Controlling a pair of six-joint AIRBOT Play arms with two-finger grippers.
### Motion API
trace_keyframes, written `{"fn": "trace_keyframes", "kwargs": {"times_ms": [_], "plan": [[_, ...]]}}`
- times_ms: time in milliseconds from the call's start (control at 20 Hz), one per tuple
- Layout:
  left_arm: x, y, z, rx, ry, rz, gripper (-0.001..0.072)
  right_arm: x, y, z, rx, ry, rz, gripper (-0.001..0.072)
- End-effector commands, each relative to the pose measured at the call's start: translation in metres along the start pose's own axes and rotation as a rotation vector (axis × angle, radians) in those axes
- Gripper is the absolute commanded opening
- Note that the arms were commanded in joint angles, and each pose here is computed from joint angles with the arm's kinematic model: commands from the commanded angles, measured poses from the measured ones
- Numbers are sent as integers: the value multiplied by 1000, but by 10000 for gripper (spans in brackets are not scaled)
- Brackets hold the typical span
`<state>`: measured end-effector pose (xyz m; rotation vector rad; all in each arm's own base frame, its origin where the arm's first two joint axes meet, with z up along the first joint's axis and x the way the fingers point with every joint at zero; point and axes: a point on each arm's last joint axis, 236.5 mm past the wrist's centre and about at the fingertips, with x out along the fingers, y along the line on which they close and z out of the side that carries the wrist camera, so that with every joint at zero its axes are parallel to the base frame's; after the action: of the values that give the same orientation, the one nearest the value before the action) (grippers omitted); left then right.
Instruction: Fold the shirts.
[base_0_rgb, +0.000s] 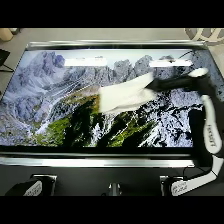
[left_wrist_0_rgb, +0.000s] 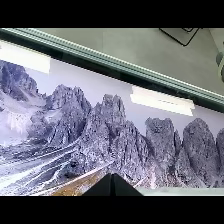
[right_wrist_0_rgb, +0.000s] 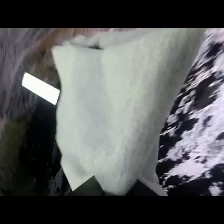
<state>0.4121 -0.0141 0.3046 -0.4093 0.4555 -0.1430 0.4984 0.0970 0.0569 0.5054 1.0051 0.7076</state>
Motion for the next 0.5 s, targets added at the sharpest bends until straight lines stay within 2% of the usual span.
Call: {"fn": "trace_keyframes", "kwargs": {"times_ms": [0, 200, 450], "plan": [[0, 0, 3, 2, -14, 2, 28, -116, -30, 15, 13, -105, -157, 21], [1, 4, 3, 48, -12, 16, 28, -219, -85, -20, 120, -141, -347, 21], [1, 5, 3, 52, -12, 21, 28, -304, -131, -51, 280, -270, -455, 21]]}}
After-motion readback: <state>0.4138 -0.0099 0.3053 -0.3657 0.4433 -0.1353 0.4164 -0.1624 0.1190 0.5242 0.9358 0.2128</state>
